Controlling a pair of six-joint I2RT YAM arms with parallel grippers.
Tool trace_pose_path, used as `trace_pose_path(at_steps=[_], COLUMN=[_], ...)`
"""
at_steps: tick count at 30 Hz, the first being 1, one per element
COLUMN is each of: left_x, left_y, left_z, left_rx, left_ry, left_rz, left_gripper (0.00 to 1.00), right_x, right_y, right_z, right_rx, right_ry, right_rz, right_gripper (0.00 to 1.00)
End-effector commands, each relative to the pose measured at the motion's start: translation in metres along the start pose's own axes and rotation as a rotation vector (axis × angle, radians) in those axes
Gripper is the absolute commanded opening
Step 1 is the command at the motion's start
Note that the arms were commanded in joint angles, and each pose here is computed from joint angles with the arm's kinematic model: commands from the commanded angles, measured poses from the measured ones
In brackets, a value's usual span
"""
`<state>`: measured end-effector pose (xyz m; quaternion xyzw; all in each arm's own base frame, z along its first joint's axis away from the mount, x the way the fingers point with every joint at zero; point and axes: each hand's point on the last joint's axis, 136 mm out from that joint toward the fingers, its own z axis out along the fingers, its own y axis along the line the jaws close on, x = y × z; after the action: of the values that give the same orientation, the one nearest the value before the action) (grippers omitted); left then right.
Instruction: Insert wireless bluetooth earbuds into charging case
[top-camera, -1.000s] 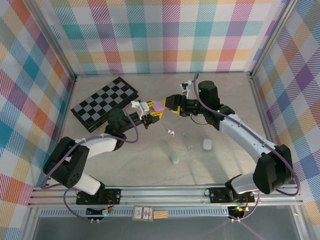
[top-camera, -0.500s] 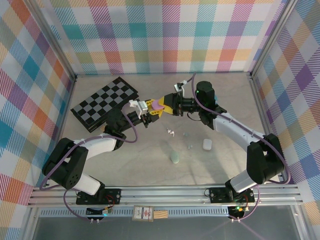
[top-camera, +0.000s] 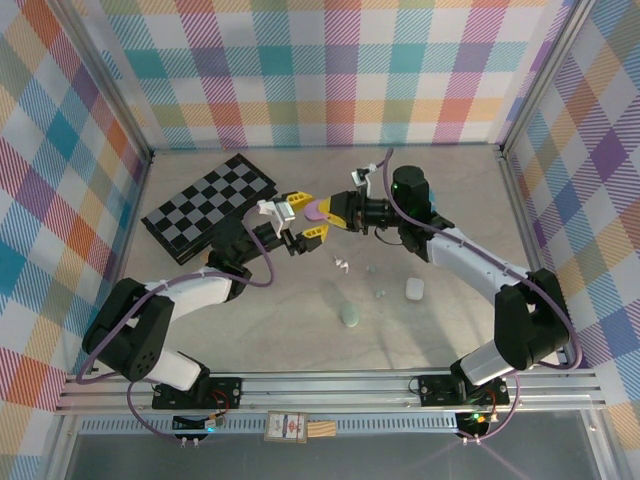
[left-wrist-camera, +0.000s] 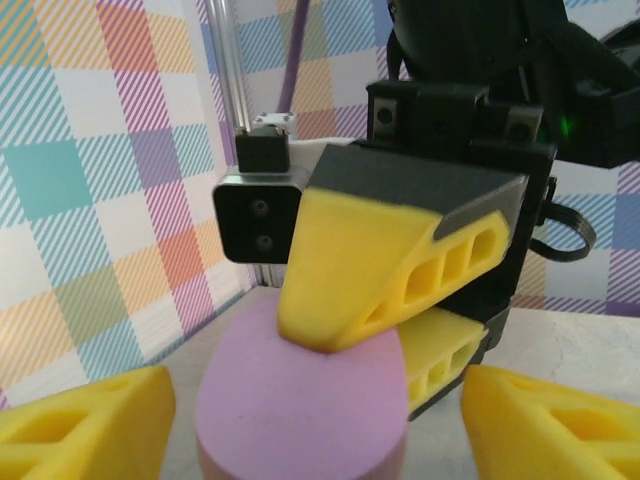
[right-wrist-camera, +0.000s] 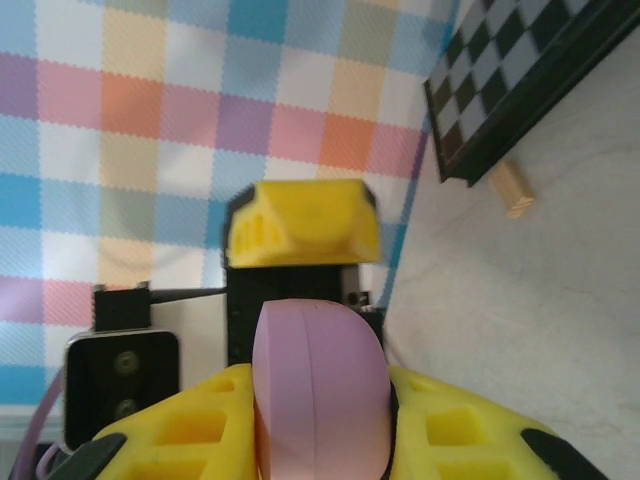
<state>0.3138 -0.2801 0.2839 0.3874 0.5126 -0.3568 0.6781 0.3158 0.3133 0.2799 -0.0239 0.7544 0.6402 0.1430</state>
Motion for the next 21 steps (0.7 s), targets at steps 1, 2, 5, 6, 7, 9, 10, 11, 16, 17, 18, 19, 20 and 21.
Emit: trace_pose_path(at_steps=[1, 2, 5, 6, 7, 9, 10, 11, 16, 17, 18, 19, 20, 21], left_x=[0.001, 0.005, 0.020, 0.026, 0.032, 0.042, 0.046, 0.050, 0.067, 0.071, 0.074, 0.077, 0.078, 0.079], left_y=[-0.006, -0.007, -0.012, -0.014, -0.016, -0.022, -0.025, -0.028, -0.047, -0.051, -0.054, -0.058, -0.061, -0.063], left_z=[-0.007, -0.010, -0.018, -0.020, -0.023, -0.028, -0.030, -0.032, -0.040, -0.041, -0.042, -0.043, -0.044, -0.045], left_rx=[-0.004, -0.005, -0.011, -0.012, -0.013, -0.012, -0.010, -0.006, 0.019, 0.028, 0.034, 0.040, 0.046, 0.048], left_ry=[0.025, 0.039, 0.093, 0.116, 0.138, 0.179, 0.194, 0.207, 0.267, 0.281, 0.290, 0.301, 0.307, 0.311], left_rz=[0.033, 0.032, 0.008, 0.001, -0.009, -0.029, -0.038, -0.048, -0.093, -0.104, -0.112, -0.122, -0.132, -0.140], left_gripper=[0.85, 0.89, 0.95, 0.97, 0.98, 1.00, 1.00, 1.00, 1.00, 1.00, 1.00, 1.00, 1.00, 1.00], right_x=[-0.016, -0.021, -0.033, -0.037, -0.041, -0.049, -0.055, -0.059, -0.082, -0.085, -0.088, -0.090, -0.091, -0.092], right_y=[-0.025, -0.036, -0.071, -0.084, -0.095, -0.118, -0.129, -0.142, -0.193, -0.202, -0.211, -0.220, -0.229, -0.236], right_z=[-0.015, -0.017, -0.025, -0.027, -0.028, -0.031, -0.031, -0.029, -0.022, -0.019, -0.018, -0.016, -0.014, -0.014], right_rx=[0.101, 0.134, 0.223, 0.265, 0.303, 0.380, 0.406, 0.427, 0.496, 0.514, 0.530, 0.547, 0.560, 0.573], right_ry=[-0.093, -0.111, -0.154, -0.166, -0.176, -0.193, -0.198, -0.196, -0.221, -0.220, -0.220, -0.217, -0.213, -0.213], right_rz=[-0.042, -0.035, -0.010, -0.007, -0.010, -0.010, -0.007, 0.007, 0.050, 0.057, 0.065, 0.073, 0.083, 0.092], right_gripper=[0.19, 0.19, 0.19, 0.19, 0.19, 0.19, 0.19, 0.19, 0.19, 0.19, 0.19, 0.20, 0.20, 0.20])
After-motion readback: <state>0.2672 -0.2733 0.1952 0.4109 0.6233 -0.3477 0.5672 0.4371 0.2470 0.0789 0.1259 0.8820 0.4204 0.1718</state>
